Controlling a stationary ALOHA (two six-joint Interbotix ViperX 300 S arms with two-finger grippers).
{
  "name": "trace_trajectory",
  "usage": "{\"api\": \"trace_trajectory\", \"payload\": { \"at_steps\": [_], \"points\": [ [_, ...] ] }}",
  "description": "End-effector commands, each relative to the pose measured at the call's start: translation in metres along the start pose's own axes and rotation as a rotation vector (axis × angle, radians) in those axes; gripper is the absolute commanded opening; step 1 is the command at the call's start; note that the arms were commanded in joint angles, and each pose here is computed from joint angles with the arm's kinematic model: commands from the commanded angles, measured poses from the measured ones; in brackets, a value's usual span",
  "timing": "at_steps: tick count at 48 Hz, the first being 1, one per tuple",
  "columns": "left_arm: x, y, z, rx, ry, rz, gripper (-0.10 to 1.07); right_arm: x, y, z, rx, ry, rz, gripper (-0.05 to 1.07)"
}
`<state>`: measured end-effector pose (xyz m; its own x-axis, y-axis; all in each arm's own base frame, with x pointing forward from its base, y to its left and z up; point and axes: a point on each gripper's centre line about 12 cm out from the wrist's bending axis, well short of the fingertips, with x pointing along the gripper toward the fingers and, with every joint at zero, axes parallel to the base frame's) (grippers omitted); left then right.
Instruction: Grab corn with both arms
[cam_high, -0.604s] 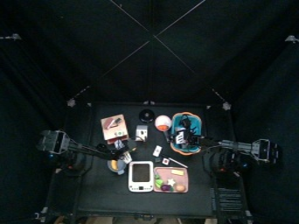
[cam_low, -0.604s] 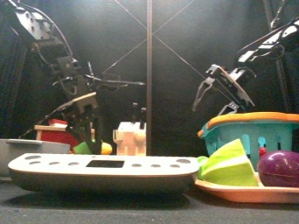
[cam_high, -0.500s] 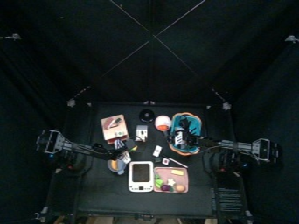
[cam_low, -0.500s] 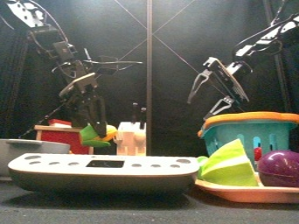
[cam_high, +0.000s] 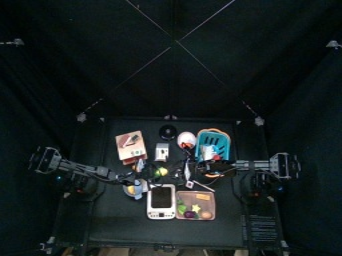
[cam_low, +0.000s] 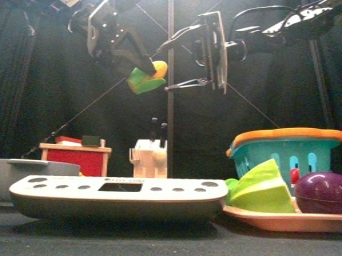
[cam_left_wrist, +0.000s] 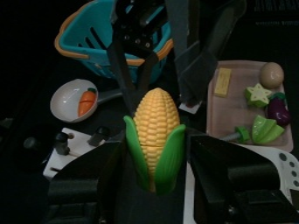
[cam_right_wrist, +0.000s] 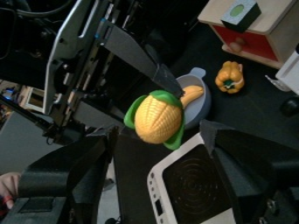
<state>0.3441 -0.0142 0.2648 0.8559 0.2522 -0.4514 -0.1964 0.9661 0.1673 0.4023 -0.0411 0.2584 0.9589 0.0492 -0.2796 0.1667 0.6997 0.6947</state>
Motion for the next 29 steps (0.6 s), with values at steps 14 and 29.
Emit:
{"api": "trace_trajectory", "payload": {
  "at_steps": [14, 29],
  "points": [
    [0.0, 0.0, -0.004, -0.015, 0.013, -0.003, 0.74, -0.003, 0.012, 0.013, 0.001, -0.036, 0.032, 0.6],
    [-0.001, -0.001, -0.006, -0.034, 0.019, -0.009, 0.98, -0.003, 0.01, 0.012, 0.004, -0.034, 0.03, 0.6]
  ]
}}
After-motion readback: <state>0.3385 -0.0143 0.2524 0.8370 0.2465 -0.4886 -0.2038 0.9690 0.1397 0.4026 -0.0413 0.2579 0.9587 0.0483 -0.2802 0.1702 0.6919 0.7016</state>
